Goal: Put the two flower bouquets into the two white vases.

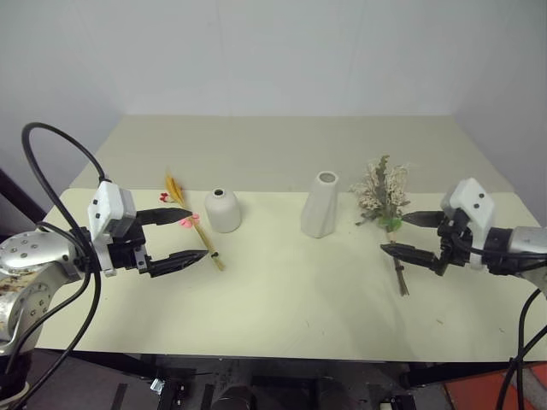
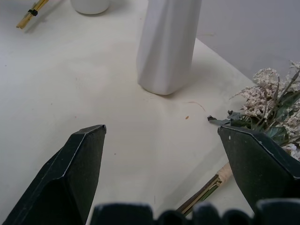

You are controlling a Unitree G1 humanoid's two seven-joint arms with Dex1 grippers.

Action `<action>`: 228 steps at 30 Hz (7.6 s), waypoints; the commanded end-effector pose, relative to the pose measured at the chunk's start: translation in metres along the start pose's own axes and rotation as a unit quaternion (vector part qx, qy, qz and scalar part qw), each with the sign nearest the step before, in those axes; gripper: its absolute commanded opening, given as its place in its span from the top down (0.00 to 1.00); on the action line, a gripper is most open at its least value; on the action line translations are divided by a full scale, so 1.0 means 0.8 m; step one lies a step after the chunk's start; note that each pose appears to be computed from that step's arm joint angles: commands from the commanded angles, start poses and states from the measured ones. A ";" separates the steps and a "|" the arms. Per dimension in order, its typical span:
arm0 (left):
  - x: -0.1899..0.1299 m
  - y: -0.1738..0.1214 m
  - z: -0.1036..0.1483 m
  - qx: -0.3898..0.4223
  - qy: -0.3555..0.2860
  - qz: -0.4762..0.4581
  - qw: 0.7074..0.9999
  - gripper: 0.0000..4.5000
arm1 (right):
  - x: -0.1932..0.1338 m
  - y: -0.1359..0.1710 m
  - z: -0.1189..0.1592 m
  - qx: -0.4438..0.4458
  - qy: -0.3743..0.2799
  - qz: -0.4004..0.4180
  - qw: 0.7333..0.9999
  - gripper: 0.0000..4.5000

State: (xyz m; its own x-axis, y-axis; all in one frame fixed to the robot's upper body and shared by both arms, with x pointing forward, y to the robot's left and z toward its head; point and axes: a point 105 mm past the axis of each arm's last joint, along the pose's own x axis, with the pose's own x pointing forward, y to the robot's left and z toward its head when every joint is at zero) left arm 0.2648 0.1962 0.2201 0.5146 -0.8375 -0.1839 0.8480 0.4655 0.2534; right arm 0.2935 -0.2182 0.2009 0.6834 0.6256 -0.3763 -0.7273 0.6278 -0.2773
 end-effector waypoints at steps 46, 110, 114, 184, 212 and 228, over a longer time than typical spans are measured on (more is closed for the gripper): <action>0.036 0.029 0.081 0.052 -0.079 -0.120 0.988 0.00 | 0.083 -0.066 -0.055 0.364 0.318 -0.178 0.857 0.00; 0.028 0.051 0.084 -0.018 -0.080 -0.029 0.996 0.00 | 0.116 -0.019 0.251 0.100 -0.393 -0.133 0.904 0.96; 0.028 0.052 0.085 -0.017 -0.080 -0.027 0.996 0.00 | 0.127 -0.021 0.245 0.104 -0.385 -0.137 0.907 0.96; -0.024 0.105 -0.029 -0.162 0.217 0.318 0.908 0.00 | 0.045 0.064 0.125 -0.019 -0.223 0.132 0.966 0.00; 0.062 0.137 -0.104 -0.370 0.303 0.413 0.775 0.00 | 0.027 0.046 0.121 -0.099 -0.169 0.191 0.962 0.00; 0.077 0.138 -0.102 -0.382 0.294 0.394 0.783 0.00 | 0.030 0.049 0.122 -0.095 -0.173 0.185 0.963 0.00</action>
State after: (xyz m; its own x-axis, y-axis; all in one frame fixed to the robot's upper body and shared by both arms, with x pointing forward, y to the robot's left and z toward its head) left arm 0.3980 0.2141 0.1421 0.6572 -0.0455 -0.7523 -0.0423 0.9944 -0.0971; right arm 0.2929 -0.1346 0.2570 0.3333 0.9219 -0.1975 -0.9135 0.2639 -0.3095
